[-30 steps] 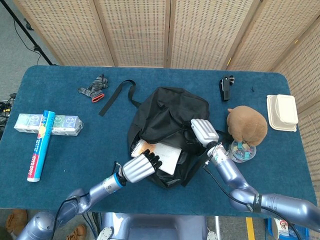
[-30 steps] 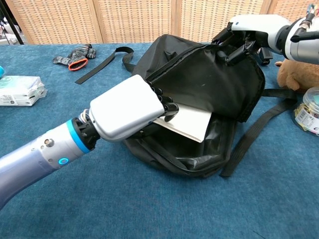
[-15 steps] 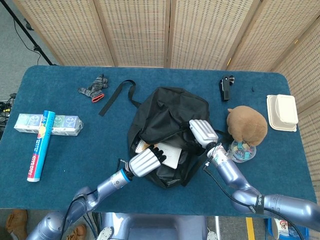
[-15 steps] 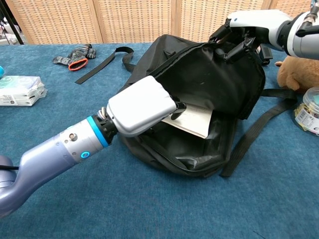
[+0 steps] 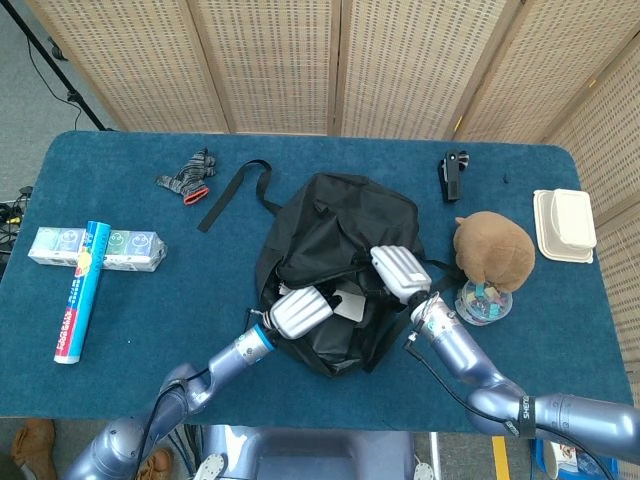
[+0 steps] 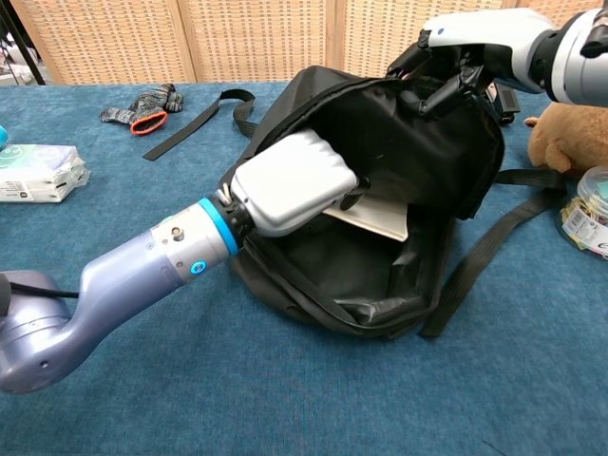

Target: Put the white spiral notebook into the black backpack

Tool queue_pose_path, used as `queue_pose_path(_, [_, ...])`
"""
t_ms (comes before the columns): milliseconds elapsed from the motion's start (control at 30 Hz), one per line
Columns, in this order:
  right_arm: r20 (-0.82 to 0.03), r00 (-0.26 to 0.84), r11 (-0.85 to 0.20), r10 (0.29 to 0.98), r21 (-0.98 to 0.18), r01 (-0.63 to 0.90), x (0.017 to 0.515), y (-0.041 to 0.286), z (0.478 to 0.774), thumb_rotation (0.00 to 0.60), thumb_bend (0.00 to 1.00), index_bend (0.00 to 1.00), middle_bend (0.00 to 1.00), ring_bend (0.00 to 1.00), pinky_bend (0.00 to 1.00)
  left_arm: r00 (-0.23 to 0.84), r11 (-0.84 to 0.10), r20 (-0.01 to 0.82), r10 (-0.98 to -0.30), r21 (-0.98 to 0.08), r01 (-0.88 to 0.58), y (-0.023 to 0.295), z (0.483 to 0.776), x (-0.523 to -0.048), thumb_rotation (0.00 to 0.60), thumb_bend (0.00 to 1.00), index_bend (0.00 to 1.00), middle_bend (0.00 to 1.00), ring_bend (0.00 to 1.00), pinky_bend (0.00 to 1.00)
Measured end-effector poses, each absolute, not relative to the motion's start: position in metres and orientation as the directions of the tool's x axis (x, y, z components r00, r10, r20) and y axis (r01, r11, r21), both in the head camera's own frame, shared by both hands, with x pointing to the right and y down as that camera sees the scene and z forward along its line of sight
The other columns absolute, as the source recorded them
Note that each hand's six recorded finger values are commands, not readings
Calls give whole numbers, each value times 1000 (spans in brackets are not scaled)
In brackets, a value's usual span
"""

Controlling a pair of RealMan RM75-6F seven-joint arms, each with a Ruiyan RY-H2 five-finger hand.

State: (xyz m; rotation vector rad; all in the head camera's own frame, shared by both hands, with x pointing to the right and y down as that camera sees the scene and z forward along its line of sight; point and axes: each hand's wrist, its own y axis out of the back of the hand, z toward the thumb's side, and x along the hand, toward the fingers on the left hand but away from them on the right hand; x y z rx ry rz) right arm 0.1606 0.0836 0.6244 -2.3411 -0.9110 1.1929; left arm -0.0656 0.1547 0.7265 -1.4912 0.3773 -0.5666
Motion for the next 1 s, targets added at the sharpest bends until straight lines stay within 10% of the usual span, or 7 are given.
queue_pose_path(700, [-567, 466, -733, 679, -560, 386, 154, 85, 612, 600, 690, 554, 592, 518, 660, 760, -40, 187, -623, -977, 207, 144, 740, -63, 600, 505, 789, 644, 606, 695])
queue_pose_path(1000, [-574, 440, -723, 691, -567, 395, 164, 82, 619, 600, 690, 554, 592, 518, 660, 764, -74, 180, -620, -982, 172, 149, 739, -66, 600, 391, 390, 231, 270, 606])
